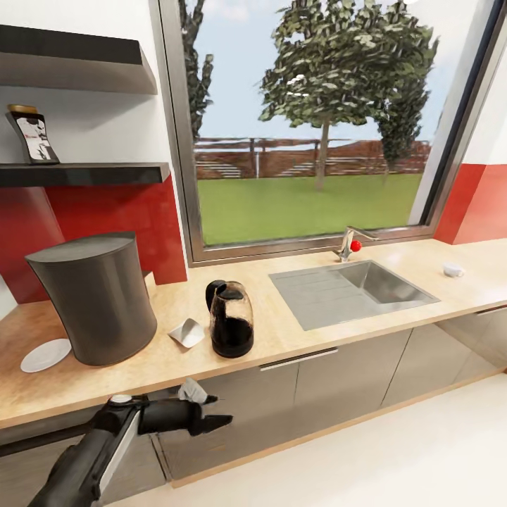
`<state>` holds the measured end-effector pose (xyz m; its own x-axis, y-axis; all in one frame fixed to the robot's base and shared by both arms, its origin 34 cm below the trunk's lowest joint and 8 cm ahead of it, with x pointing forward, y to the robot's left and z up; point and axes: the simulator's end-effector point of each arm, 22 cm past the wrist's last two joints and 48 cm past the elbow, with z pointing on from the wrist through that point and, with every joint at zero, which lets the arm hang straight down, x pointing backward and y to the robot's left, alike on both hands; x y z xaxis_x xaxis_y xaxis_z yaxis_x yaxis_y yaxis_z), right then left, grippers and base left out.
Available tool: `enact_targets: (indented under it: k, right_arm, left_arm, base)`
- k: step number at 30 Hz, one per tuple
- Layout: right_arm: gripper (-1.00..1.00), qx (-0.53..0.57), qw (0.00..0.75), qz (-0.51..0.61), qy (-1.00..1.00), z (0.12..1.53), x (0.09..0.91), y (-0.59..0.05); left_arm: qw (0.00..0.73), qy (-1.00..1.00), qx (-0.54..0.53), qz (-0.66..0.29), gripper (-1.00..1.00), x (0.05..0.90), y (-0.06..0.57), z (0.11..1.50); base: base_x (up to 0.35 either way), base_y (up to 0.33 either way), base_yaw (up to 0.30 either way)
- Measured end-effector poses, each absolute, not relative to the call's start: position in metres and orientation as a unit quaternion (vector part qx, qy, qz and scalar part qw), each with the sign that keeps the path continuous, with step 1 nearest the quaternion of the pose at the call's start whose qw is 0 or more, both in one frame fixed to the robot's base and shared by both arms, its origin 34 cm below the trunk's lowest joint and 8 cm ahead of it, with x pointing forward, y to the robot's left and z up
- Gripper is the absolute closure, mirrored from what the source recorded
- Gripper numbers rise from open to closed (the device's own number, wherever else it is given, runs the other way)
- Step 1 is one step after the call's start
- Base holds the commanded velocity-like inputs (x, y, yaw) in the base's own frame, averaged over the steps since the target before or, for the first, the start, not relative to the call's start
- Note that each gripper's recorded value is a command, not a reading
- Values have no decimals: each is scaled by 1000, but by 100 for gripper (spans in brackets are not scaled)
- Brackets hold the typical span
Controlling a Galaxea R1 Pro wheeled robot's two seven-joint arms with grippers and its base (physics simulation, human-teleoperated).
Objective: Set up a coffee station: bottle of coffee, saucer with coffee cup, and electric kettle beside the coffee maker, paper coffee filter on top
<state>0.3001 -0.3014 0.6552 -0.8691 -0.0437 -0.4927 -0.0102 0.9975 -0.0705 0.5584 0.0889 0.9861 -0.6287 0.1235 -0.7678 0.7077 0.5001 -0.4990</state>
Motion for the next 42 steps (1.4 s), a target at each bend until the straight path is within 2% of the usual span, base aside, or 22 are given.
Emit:
enact_targets:
  k: [10, 15, 23, 38, 42]
  right_arm:
    - [-100, -14, 255, -33, 966, 655, 300, -301]
    - [-100, -14, 255, -32, 966, 655, 300, -301]
    - [-100, -11, 256, -34, 966, 655, 301, -303]
    - [-100, -12, 255, -34, 966, 655, 300, -302]
    - [-100, -13, 250, -34, 968, 653, 295, -302]
  left_arm:
    - [411, 813, 168, -377, -100, 625, 197, 1047]
    - [420, 821, 162, -351, -100, 637, 210, 1049]
    - [453, 873, 73, -164, -100, 684, 281, 1021]
    - [457, 882, 47, -104, -100, 687, 308, 1010]
    - [451, 887, 54, -87, -100, 687, 304, 1002]
  base:
    - [0, 0, 0]
    - [0, 0, 0]
    - [0, 0, 0]
    - [0, 0, 0]
    - [145, -209, 0]
